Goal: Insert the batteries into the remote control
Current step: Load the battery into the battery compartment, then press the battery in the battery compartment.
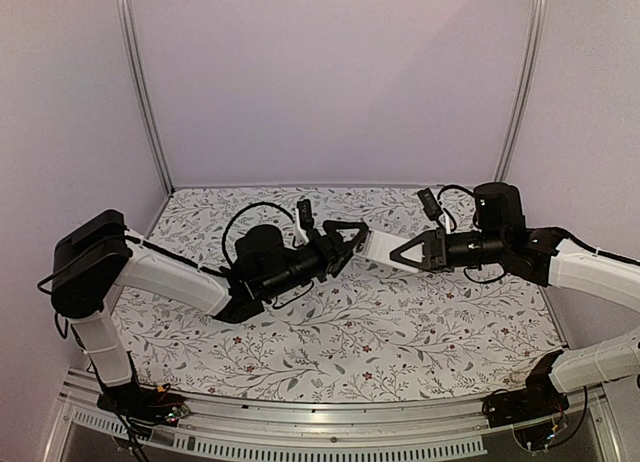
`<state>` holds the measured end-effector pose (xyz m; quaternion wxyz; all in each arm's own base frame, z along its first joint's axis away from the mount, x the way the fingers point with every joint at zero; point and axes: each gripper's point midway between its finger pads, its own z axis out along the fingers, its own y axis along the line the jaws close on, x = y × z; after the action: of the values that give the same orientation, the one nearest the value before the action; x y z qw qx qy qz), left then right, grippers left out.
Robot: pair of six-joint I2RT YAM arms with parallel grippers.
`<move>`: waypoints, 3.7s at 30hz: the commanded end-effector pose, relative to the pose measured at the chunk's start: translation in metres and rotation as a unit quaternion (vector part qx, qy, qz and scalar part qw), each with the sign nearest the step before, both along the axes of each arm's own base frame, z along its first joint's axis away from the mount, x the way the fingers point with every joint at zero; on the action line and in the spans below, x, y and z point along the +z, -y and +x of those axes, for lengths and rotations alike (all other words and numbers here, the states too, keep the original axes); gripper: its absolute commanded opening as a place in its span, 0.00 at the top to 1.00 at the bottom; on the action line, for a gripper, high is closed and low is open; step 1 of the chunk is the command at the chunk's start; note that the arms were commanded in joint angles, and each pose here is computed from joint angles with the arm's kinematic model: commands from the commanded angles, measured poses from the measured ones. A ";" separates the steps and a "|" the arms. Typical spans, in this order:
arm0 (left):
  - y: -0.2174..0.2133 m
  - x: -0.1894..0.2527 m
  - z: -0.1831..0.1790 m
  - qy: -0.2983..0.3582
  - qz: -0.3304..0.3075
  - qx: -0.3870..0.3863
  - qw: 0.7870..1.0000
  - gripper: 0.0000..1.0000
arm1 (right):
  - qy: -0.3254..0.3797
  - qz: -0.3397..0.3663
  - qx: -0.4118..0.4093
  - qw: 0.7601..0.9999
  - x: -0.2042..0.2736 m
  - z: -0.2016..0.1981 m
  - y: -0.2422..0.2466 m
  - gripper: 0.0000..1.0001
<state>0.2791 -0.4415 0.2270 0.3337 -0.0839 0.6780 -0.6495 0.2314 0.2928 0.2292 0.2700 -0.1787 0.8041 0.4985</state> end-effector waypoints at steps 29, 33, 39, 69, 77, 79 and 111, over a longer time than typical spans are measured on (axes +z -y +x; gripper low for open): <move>0.006 -0.009 0.009 -0.020 -0.004 0.009 1.000 0.33 | 0.035 -0.007 -0.001 0.999 0.015 0.001 -0.001 1.00; 0.006 -0.008 0.009 -0.019 -0.008 0.008 1.000 0.36 | 0.033 -0.008 -0.001 0.999 0.014 0.001 -0.001 1.00; 0.005 -0.009 0.009 -0.021 -0.009 0.009 1.000 0.47 | 0.039 -0.003 0.002 0.999 0.018 0.000 -0.001 1.00; -0.018 0.041 0.002 0.106 0.054 0.017 0.993 0.37 | 0.037 0.056 0.018 0.998 0.035 -0.010 0.002 1.00; -0.020 0.059 -0.023 0.241 0.207 -0.077 0.945 0.35 | 0.028 0.033 0.056 0.997 0.024 -0.026 0.005 1.00; -0.021 0.048 -0.029 0.241 0.253 -0.105 0.931 0.35 | 0.032 0.035 0.074 0.996 0.026 -0.031 0.004 1.00; -0.017 0.012 -0.050 0.210 0.318 -0.195 0.904 0.62 | 0.049 0.049 0.148 0.987 0.041 -0.051 -0.005 1.00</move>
<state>0.2222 -0.4247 0.2516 0.3533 0.3013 0.7458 -0.4776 0.1831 0.2945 0.2569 0.2319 -0.2865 0.7460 0.5546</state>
